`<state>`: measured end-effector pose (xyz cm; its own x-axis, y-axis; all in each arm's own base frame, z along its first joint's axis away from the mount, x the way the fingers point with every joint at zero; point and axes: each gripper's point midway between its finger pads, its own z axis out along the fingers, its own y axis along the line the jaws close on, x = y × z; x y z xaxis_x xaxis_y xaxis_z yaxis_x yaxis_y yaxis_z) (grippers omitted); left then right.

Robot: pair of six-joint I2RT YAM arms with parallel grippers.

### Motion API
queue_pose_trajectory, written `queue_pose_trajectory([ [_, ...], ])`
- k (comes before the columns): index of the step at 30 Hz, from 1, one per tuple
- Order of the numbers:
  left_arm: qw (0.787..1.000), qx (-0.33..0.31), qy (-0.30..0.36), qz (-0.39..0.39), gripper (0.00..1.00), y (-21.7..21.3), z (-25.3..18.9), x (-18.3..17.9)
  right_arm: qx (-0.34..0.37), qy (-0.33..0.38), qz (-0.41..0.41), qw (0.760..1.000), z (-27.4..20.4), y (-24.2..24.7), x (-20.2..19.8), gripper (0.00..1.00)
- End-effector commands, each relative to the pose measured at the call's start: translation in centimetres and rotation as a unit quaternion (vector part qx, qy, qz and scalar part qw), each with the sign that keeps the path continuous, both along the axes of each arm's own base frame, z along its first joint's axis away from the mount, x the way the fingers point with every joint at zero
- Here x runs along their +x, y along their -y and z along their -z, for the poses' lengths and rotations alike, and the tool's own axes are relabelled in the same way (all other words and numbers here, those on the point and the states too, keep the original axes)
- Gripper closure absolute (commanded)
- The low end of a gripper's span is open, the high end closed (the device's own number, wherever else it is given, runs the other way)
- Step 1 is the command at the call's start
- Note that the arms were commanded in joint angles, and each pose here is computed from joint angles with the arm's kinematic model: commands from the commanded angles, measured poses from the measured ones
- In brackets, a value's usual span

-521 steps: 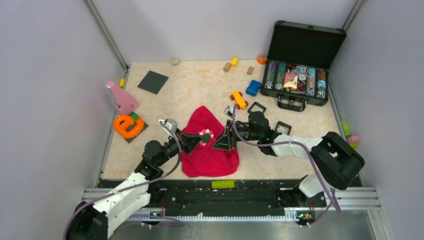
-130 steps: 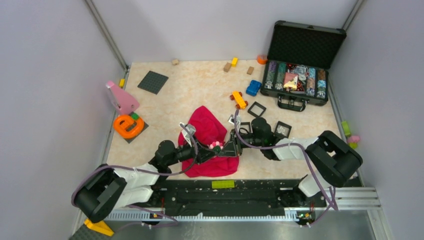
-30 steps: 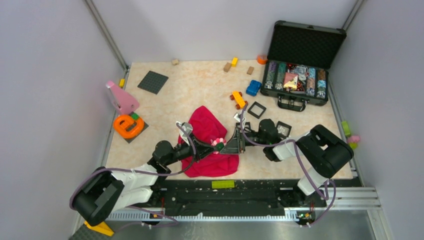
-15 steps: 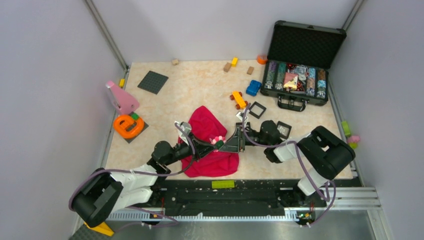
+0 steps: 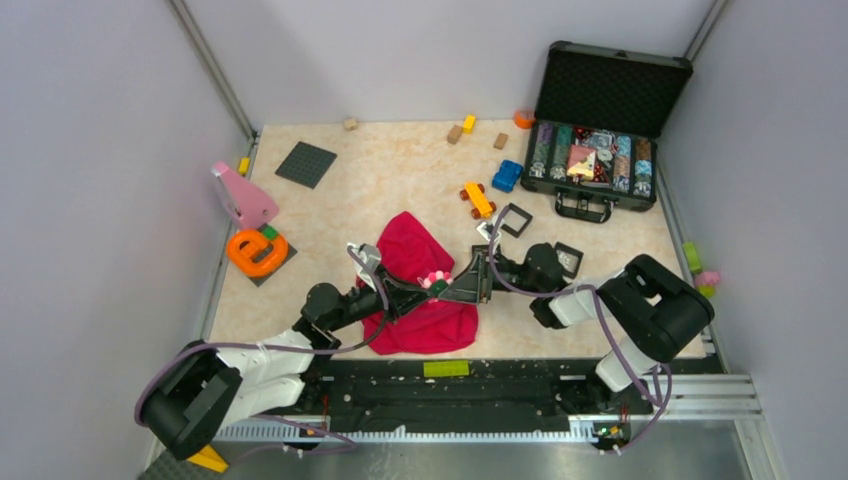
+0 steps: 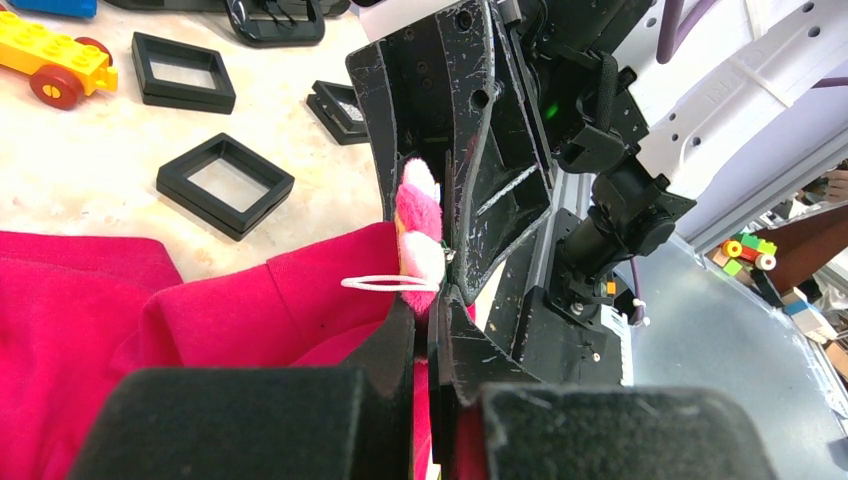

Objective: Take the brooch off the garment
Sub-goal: Remove the brooch from the clothes.

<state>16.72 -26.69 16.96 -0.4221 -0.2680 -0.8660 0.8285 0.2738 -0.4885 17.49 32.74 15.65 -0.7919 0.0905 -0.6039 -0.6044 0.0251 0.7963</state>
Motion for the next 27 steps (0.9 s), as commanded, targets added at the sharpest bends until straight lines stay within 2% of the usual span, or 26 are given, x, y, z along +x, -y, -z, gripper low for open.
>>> queue_pose_trajectory([
  [1,0.993,0.041,-0.046,0.099,1.0,0.9,2.9,-4.2,0.084,0.099,0.061,0.99,-6.3,0.0,2.2,0.77],
  [11,0.992,0.055,-0.041,0.104,1.0,1.5,3.0,-4.2,0.039,0.108,0.062,0.991,-5.3,-0.7,2.5,0.82],
  [27,0.992,0.049,-0.034,0.116,1.0,2.5,2.3,-4.6,-0.004,0.107,0.085,0.991,-4.5,-1.6,3.3,0.81],
])
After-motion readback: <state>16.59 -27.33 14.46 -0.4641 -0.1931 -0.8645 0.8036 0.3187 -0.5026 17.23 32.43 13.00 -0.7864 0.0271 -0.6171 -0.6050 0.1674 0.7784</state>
